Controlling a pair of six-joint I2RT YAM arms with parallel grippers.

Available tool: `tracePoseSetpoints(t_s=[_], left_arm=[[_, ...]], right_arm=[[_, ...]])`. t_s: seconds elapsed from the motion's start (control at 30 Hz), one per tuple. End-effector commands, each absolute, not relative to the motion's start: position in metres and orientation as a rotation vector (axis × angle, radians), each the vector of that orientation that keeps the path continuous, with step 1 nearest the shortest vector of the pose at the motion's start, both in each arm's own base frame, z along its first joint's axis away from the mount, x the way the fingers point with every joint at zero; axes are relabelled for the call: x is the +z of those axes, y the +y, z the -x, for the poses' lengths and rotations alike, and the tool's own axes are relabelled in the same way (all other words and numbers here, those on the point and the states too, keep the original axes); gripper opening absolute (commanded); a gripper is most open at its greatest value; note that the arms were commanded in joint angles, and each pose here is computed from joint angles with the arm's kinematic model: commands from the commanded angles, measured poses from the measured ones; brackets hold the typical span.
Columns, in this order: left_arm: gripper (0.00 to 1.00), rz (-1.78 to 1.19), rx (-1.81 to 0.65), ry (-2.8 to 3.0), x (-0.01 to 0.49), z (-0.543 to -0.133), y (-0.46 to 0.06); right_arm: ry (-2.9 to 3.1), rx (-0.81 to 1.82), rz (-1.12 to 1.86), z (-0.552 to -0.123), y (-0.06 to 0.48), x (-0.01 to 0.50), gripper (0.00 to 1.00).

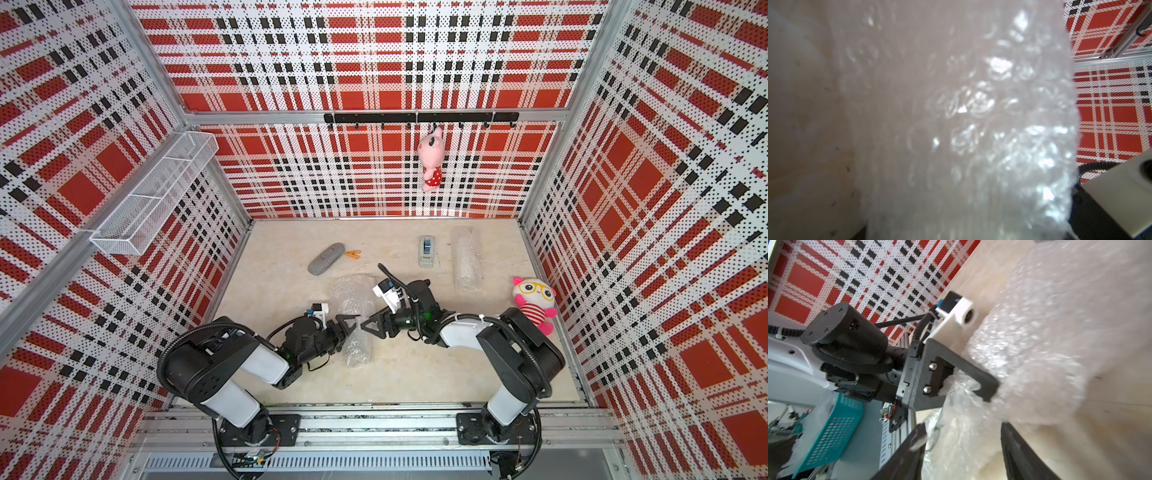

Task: Wrap vases in bubble wrap
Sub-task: Wrap the vase in bubble wrap.

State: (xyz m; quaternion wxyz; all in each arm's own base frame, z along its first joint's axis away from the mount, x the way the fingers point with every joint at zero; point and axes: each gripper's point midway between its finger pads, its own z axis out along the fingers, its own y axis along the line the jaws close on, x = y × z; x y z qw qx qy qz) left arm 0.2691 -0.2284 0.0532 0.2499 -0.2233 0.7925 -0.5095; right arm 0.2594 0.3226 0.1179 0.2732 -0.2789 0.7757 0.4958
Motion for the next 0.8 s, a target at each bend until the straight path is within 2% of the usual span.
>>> tracePoseSetpoints(t_s=[0.0, 0.1, 0.17, 0.27, 0.33, 0.4, 0.5, 0.63, 0.77], left_arm=[[0.48, 0.58, -1.361, 2.141, 0.059, -0.274, -0.23], [0.48, 0.575, -1.343, 2.158, 0.056, -0.274, -0.23], [0.48, 0.573, -1.34, 2.162, 0.055, -0.273, -0.23], [0.48, 0.571, -1.341, 2.165, 0.055, -0.273, -0.232], [0.48, 0.567, -1.345, 2.169, 0.055, -0.273, -0.234], [0.48, 0.563, -1.349, 2.169, 0.055, -0.273, -0.235], [0.48, 0.561, -1.354, 2.169, 0.056, -0.273, -0.236], [0.48, 0.55, -1.359, 2.171, 0.057, -0.273, -0.239], [0.48, 0.535, -1.369, 2.173, 0.059, -0.273, -0.243]], right_arm=[[2.102, 1.215, 0.684, -0.273, 0.291, 0.118, 0.65], [2.12, 1.119, 0.594, -0.288, 0.267, 0.117, 0.66], [2.141, 1.069, 0.519, -0.297, 0.253, 0.112, 0.58], [2.199, 1.06, 0.477, -0.301, 0.251, 0.092, 0.4], [2.211, 1.163, 0.48, -0.296, 0.265, 0.083, 0.36], [2.187, 1.261, 0.503, -0.288, 0.282, 0.083, 0.42], [2.155, 1.331, 0.563, -0.277, 0.307, 0.087, 0.6], [2.114, 1.442, 0.533, -0.273, 0.32, 0.093, 0.76], [2.127, 1.478, 0.519, -0.27, 0.323, 0.087, 0.82]])
